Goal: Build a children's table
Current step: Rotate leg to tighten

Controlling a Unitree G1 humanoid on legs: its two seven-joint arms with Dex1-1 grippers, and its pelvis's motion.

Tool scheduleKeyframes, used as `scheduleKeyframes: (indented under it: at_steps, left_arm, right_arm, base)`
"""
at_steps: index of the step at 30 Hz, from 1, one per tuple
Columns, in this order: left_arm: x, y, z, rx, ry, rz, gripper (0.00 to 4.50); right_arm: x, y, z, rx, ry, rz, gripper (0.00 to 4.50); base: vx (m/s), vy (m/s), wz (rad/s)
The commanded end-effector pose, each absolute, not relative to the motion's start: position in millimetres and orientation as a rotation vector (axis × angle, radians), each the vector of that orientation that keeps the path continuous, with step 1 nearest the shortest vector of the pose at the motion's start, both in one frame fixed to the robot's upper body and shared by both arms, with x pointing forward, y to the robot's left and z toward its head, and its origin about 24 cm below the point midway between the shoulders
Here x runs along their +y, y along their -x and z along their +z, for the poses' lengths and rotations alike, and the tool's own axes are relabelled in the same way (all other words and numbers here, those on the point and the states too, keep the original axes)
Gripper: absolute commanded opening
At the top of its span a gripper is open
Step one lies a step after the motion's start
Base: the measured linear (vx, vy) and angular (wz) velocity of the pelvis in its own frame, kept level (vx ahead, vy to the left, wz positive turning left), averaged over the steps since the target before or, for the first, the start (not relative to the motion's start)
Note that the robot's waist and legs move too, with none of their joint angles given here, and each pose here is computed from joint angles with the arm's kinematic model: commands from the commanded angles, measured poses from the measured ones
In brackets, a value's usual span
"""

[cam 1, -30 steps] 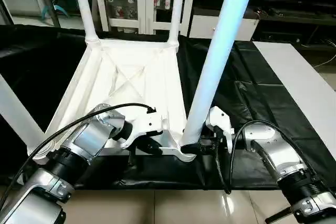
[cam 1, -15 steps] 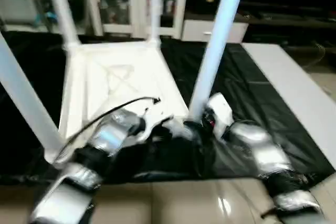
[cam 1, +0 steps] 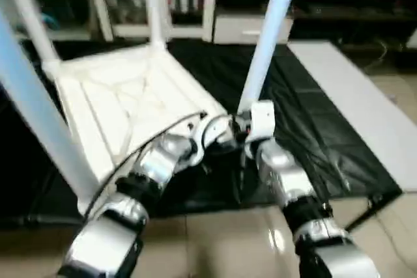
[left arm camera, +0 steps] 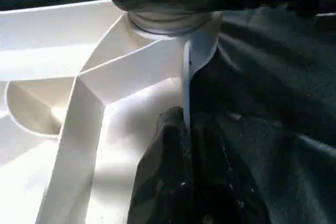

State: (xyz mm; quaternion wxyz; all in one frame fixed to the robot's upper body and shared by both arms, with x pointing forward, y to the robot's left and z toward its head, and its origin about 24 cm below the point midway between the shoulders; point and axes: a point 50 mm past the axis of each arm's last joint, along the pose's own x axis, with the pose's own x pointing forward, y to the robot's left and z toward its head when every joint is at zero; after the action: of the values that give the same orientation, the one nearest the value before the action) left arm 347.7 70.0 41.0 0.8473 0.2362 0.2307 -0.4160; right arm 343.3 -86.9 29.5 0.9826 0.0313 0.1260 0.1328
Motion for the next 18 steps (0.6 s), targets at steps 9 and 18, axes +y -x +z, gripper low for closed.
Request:
scheduleKeyframes:
  at_steps: [9,18]
  left_arm:
    - [89.5,-330.3,12.9,0.611,-0.588,-1.008,0.0]
    - [116.1,-301.4,9.7,0.643,-0.67,-1.401,0.0]
  right_arm:
    - [-83.9,-317.7,50.9,0.107,0.009,0.614,3.18]
    - [-133.1,-250.7,66.3,0.119,-0.005,0.998,3.18]
  base:
    - [0.014,-0.006,0.05]
    - [0.063,-0.018,0.08]
